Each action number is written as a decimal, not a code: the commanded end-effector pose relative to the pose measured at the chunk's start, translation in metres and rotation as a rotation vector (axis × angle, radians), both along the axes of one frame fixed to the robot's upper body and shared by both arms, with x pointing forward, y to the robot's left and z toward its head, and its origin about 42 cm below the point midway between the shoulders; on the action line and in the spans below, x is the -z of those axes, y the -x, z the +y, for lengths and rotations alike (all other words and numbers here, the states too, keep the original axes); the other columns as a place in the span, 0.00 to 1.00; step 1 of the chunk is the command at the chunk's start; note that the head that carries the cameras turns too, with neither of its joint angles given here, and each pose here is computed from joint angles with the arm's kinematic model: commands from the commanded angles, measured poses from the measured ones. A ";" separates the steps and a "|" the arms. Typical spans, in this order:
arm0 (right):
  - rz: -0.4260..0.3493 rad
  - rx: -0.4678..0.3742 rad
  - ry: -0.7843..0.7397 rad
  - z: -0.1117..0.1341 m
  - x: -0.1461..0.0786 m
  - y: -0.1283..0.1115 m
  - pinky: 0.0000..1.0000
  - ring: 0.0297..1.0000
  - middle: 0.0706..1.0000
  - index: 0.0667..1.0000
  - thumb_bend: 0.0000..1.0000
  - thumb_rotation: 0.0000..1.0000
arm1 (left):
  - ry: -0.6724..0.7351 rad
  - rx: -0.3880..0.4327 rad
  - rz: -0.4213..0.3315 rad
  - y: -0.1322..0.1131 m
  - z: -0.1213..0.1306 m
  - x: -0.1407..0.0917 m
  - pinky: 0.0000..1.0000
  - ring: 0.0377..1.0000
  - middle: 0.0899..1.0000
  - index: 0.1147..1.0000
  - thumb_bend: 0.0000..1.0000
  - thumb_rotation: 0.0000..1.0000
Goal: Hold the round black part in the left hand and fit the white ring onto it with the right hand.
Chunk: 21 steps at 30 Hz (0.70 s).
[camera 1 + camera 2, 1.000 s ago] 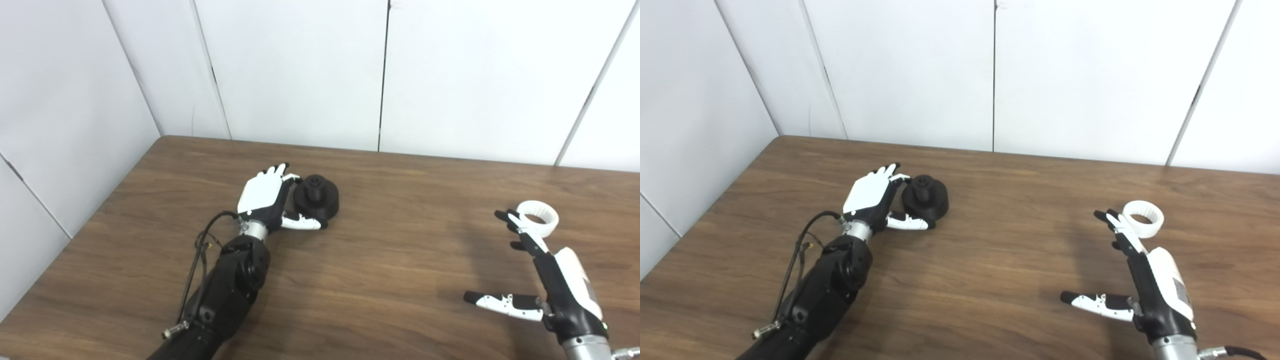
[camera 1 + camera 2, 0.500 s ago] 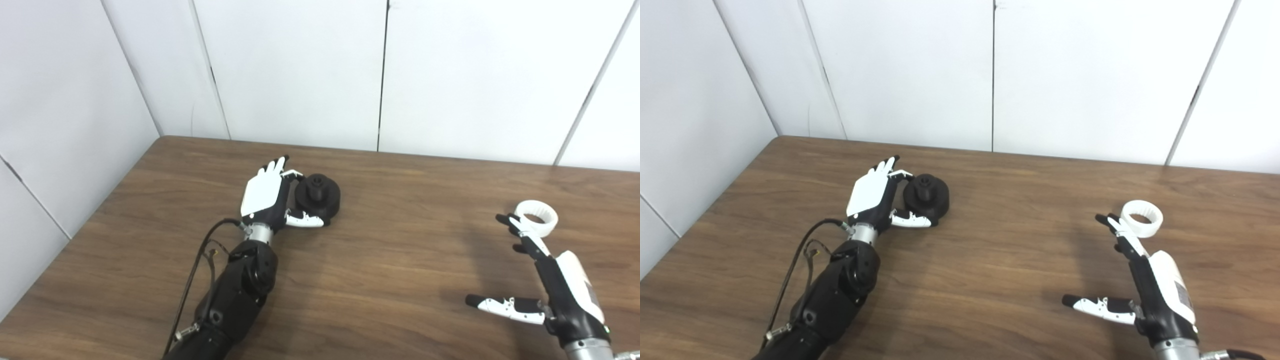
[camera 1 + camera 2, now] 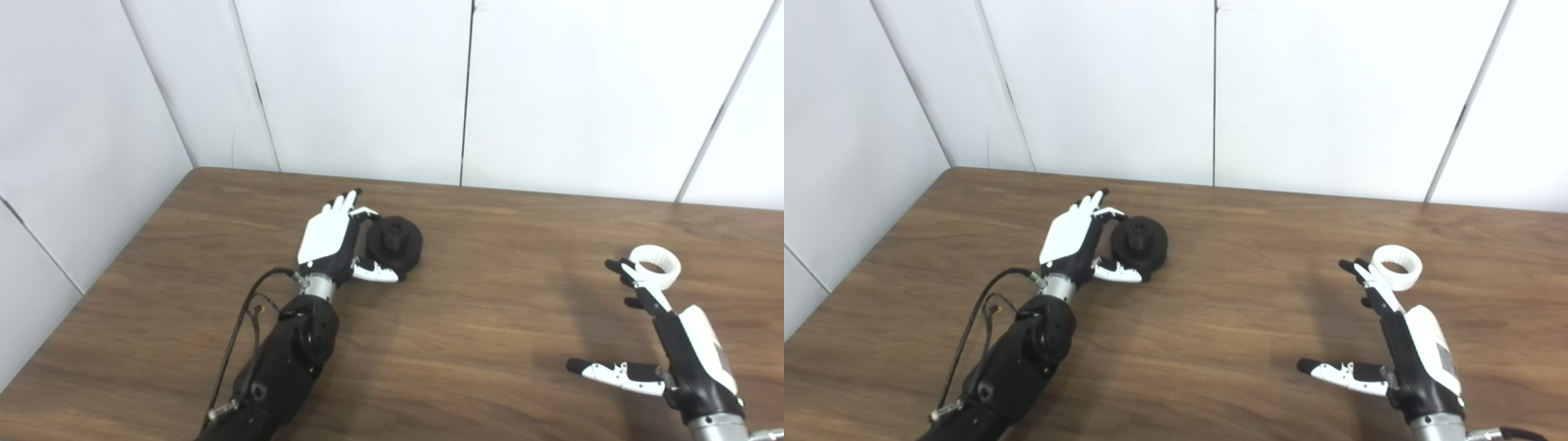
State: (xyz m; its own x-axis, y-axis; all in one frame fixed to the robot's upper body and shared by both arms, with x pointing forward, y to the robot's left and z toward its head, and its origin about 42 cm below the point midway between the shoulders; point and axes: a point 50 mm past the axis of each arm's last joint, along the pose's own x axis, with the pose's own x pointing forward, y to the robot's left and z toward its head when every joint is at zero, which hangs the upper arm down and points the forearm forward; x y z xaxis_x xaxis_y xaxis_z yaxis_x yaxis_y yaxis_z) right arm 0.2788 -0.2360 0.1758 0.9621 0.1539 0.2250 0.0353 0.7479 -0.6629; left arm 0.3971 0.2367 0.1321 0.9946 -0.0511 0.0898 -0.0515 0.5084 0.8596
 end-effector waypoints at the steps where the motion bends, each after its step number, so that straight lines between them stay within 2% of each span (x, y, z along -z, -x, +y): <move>1: -0.075 -0.008 -0.005 0.004 -0.021 -0.003 0.80 0.90 0.94 0.88 0.89 0.25 | 0.011 0.077 0.019 0.006 -0.012 -0.004 1.00 1.00 1.00 0.54 0.98 0.29; 11: -0.076 0.003 0.000 0.007 -0.027 0.001 0.80 0.89 0.94 0.88 0.87 0.24 | 0.057 0.257 0.052 0.040 -0.051 -0.010 1.00 1.00 1.00 0.54 0.99 0.34; 21: -0.080 0.022 -0.002 0.014 -0.030 0.000 0.80 0.90 0.95 0.89 0.87 0.29 | 0.102 0.400 0.061 0.073 -0.075 -0.018 1.00 1.00 1.00 0.54 1.00 0.35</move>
State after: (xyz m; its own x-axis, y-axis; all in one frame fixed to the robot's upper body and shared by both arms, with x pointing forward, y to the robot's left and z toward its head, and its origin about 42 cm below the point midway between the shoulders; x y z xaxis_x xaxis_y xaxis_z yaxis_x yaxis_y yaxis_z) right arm 0.2758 -0.2271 0.1852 0.9667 0.1314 0.2194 0.0512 0.7411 -0.6694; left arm 0.3252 0.1695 0.1342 0.9244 -0.3814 -0.0029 0.2295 0.5502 0.8028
